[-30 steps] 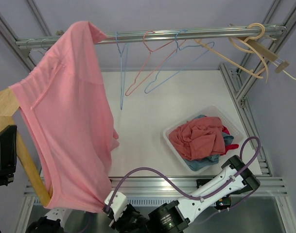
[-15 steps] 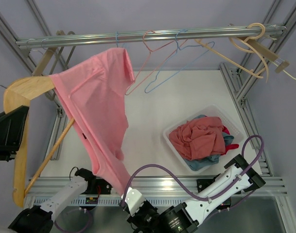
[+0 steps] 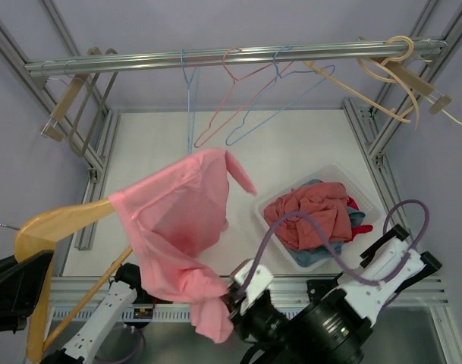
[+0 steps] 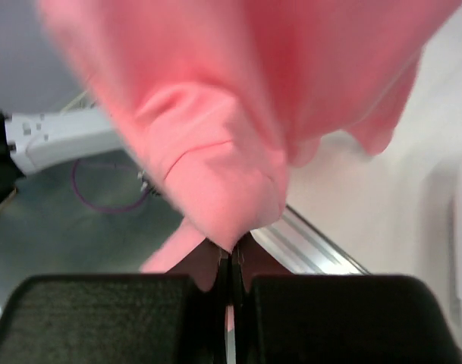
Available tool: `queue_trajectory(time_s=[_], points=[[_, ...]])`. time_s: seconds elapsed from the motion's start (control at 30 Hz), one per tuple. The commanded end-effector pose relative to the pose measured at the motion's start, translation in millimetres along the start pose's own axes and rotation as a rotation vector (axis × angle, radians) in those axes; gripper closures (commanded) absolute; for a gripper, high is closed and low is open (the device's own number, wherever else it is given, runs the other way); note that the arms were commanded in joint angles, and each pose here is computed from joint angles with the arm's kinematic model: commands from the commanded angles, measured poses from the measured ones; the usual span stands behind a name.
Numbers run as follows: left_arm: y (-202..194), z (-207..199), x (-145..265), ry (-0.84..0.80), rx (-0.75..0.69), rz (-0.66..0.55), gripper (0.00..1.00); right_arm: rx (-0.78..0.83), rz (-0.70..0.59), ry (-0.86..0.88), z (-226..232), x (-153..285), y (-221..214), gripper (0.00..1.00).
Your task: Remove the t-shirt from the hanger
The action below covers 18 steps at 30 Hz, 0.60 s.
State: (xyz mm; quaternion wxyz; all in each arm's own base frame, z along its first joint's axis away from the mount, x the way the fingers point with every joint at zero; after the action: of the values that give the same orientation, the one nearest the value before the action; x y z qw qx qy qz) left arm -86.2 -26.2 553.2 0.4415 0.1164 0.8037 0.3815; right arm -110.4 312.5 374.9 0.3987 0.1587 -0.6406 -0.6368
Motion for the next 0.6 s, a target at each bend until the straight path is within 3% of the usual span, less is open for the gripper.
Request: queue_trajectory(time_s=[0.0, 0.03, 0.07, 0.13, 0.17, 0.27, 0.33, 0.47, 0.57], points=[[2.5, -18.5, 0.5, -0.124, -0.002, -0.026, 1.0, 0.066, -0.19, -0.179, -110.3, 13.8, 55.2, 1.0], [-1.9, -16.5, 0.6, -0.122, 0.005, -0.013, 1.0, -0.024, -0.212, -0.174, -112.1, 12.0, 63.6, 1.0], [-4.5, -17.9, 3.8, -0.132, 0.005, -0.006, 1.0, 0.094, -0.206, -0.202, -120.7, 5.7, 56.9, 1.0], [-10.3, -16.0, 5.6, -0.131, 0.013, 0.008, 1.0, 0.021, -0.224, -0.188, -151.3, 8.2, 73.7, 1.0], [-17.2, -10.8, 4.0, -0.12, 0.022, 0.027, 1.0, 0.057, -0.249, -0.149, -142.1, -2.6, 68.4, 1.0], [-28.8, -1.3, 8.5, -0.087, 0.037, 0.031, 1.0, -0.128, -0.4, 0.102, -178.8, 11.9, 85.2, 0.99], [-36.6, 5.7, 8.6, -0.065, 0.048, 0.04, 1.0, -0.12, -0.442, 0.177, -180.1, 8.0, 83.1, 0.95], [-48.9, 15.0, 2.5, -0.058, 0.079, 0.071, 1.0, 0.038, -0.323, 0.136, -158.1, -25.4, 71.1, 0.95], [-56.6, 23.2, 0.5, -0.043, 0.087, 0.072, 1.0, 0.07, -0.29, 0.105, -159.0, -47.9, 67.2, 0.95]])
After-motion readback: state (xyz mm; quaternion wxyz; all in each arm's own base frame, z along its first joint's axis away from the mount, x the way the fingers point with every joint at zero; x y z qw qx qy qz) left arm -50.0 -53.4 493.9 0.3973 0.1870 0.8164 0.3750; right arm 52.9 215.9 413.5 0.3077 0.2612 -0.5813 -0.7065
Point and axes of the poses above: each gripper's point midway between its finger pads, its own x axis back along the fingers, its own z axis along the line the jaws close on, y = z × x, the point moved 6 cm from there along x, back along the fingers, and after that the axes turned 1 degree about x, right-handed, at the moved point
